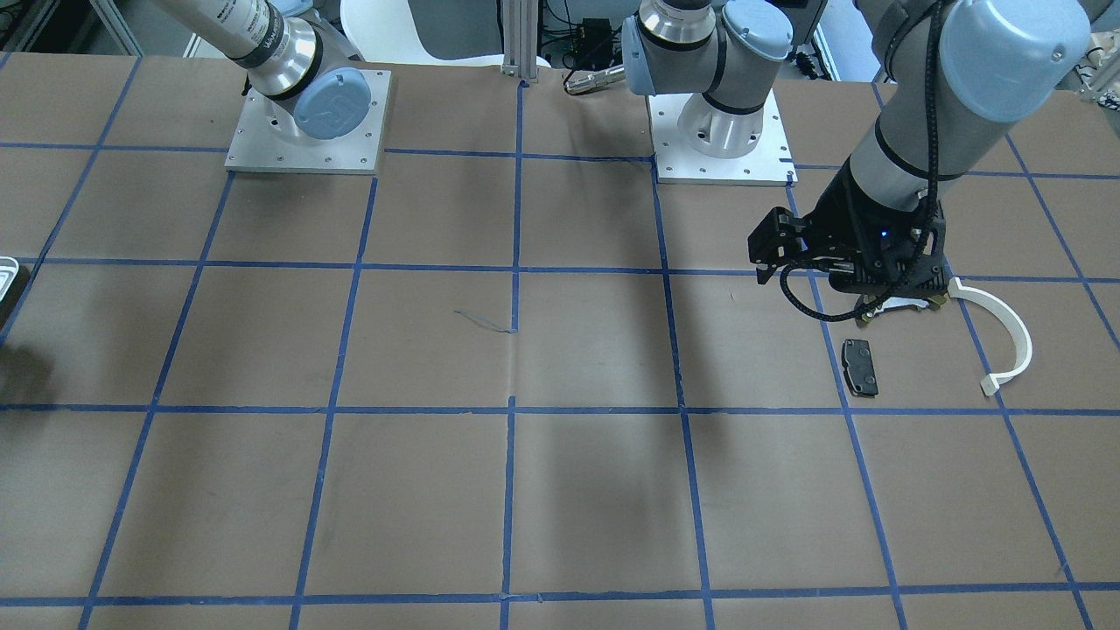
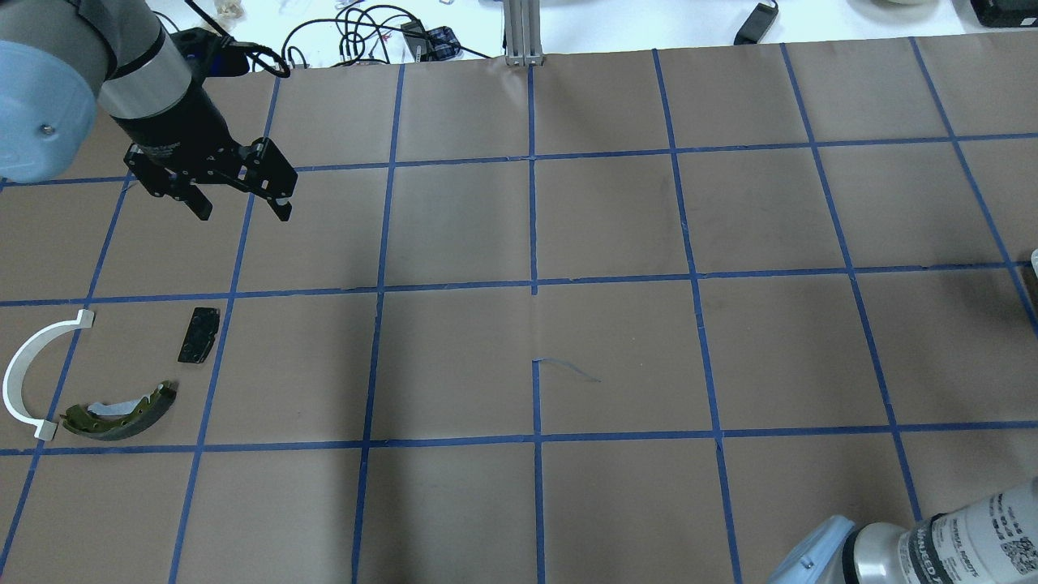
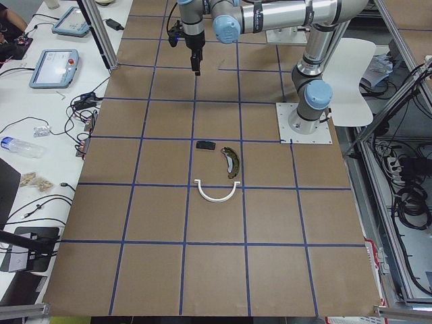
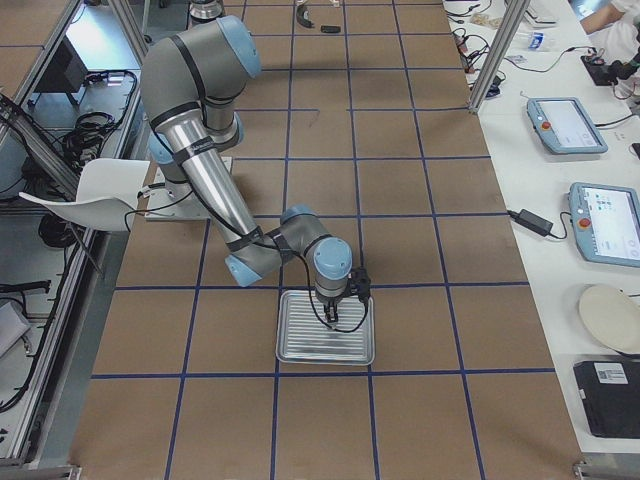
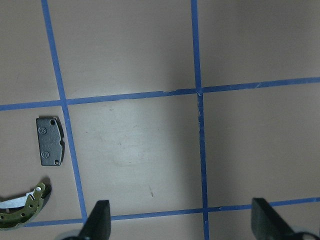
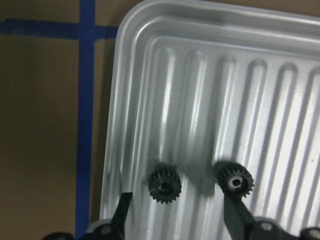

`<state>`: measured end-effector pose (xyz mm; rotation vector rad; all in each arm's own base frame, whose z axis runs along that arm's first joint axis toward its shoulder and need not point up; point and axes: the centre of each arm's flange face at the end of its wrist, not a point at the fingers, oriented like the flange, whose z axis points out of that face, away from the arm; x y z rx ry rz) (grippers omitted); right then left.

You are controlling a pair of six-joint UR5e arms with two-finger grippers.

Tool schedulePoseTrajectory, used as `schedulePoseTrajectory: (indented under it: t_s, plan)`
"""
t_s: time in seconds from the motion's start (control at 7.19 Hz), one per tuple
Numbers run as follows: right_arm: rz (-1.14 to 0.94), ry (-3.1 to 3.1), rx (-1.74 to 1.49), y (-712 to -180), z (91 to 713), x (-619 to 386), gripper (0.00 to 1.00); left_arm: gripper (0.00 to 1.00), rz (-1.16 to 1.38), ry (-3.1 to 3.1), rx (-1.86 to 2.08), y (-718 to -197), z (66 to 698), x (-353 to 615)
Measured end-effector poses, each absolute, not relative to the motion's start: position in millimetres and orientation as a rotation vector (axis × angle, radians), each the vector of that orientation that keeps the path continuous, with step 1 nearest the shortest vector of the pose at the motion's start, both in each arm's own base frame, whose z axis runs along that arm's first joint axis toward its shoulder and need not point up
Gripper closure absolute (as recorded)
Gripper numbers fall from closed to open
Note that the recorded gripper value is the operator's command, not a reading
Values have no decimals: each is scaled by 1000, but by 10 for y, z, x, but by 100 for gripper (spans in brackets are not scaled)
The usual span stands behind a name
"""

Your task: Place bearing gear from tray to pile

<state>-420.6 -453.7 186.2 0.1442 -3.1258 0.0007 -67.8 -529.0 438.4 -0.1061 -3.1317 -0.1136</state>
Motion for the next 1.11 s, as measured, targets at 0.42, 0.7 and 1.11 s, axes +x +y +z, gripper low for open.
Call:
schedulePoseTrajectory:
  t_s: [0.42, 0.7, 1.11]
  plan:
    - [30, -3140, 145, -4569, 1853, -4171, 48, 0, -98, -3136, -97, -5309, 4372, -662]
    - [40, -3142, 153, -4583, 1857, -4168, 61, 0, -70, -3141, -98, -5331, 4372, -656]
    - [34, -3148, 160, -4583, 1818, -4156, 74, 0, -66, -3141, -102, -5355, 4347, -651]
